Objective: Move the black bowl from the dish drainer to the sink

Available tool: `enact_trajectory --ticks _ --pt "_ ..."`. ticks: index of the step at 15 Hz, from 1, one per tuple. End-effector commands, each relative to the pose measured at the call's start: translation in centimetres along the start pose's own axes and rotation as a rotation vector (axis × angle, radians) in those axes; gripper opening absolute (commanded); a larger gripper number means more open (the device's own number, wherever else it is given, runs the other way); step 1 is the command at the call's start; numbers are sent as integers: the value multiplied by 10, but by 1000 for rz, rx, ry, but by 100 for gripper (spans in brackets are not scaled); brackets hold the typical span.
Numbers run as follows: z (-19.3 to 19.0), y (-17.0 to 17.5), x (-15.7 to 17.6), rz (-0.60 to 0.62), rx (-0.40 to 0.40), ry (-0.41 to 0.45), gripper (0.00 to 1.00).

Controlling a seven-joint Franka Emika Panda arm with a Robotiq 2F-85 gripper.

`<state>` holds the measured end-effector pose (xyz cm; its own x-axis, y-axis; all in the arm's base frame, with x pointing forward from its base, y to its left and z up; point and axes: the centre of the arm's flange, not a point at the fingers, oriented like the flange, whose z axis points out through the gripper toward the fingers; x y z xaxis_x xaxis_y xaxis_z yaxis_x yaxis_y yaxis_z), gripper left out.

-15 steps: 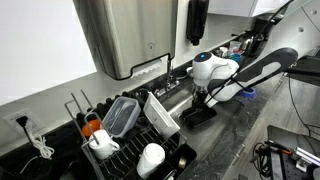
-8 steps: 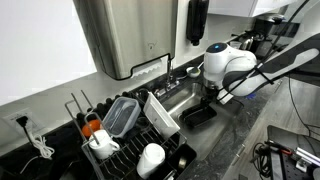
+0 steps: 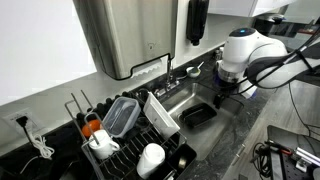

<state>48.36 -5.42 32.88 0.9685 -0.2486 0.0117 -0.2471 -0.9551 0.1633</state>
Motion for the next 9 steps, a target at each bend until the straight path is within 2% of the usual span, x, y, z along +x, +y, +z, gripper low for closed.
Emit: enact_trajectory --ticks 1,2,9 --pt "-24 12 -30 -63 75 -62 100" --pt "-12 3 -13 -33 42 -27 100" --pt "-22 5 -24 -53 65 -44 100"
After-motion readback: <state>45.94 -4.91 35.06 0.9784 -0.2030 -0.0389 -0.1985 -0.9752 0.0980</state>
